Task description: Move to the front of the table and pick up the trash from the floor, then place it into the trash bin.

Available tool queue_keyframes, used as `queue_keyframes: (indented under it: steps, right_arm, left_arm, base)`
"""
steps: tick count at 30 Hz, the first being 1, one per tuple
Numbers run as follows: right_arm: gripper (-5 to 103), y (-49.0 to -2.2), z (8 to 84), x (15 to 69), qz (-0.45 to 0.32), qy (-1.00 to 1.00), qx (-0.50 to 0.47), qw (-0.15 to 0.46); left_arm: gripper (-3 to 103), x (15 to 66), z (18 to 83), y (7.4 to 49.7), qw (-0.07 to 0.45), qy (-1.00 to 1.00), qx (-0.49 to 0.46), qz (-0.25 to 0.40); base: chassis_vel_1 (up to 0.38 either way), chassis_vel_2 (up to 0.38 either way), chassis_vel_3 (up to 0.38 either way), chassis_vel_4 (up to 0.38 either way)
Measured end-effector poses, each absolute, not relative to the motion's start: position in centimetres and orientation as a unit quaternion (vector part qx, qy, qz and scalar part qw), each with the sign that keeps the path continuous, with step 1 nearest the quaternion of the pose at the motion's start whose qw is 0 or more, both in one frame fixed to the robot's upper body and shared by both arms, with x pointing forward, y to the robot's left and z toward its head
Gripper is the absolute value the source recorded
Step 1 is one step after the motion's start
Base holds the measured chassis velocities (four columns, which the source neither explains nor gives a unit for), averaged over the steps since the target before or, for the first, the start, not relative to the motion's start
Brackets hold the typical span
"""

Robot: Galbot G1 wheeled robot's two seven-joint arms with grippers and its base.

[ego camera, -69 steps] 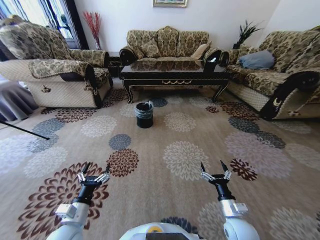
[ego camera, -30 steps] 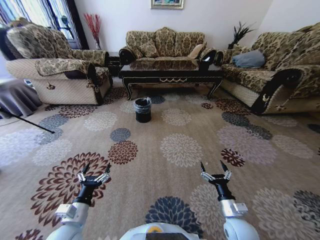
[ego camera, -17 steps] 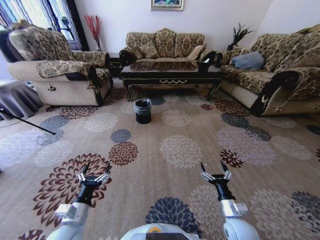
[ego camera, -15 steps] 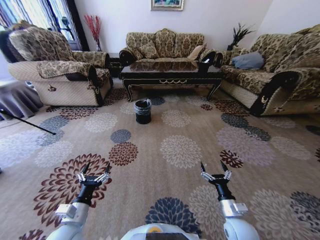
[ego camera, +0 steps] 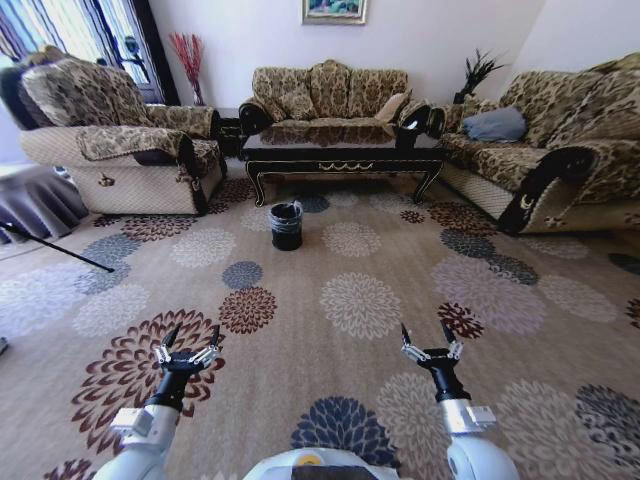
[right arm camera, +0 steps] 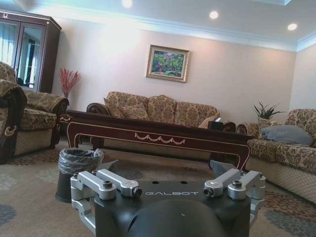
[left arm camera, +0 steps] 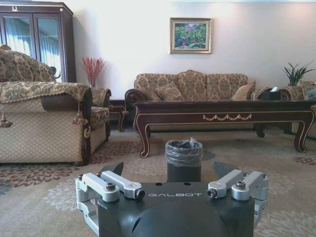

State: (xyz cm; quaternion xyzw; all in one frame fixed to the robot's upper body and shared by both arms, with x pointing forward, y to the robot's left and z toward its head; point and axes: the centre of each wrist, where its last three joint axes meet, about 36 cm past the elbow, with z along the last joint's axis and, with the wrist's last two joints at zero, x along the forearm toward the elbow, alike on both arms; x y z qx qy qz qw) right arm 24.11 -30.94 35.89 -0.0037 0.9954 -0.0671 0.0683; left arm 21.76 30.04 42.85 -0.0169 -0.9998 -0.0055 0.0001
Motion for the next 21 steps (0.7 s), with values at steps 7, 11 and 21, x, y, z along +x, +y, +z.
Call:
queue_keyframes:
  steps: [7, 11, 21]
  right_arm:
    - [100, -30.94, 35.89, 24.11, -0.067, 0.995, -0.004, 0.068]
    - [100, -30.94, 35.89, 24.11, -0.067, 0.995, -0.004, 0.068]
    - [100, -30.94, 35.89, 24.11, -0.067, 0.995, -0.004, 0.068]
  left_arm:
    - [100, 21.76, 42.85, 30.04, 0.000, -1.000, -0.017, -0.006]
    - [100, 21.76, 42.85, 30.04, 0.000, -1.000, -0.017, -0.006]
    - [100, 21.76, 42.85, 30.04, 0.000, -1.000, -0.017, -0.006]
  base:
    - [0.000, 0.000, 0.000, 0.000]
    - [0.000, 0.000, 0.000, 0.000]
    - [0.000, 0.000, 0.000, 0.000]
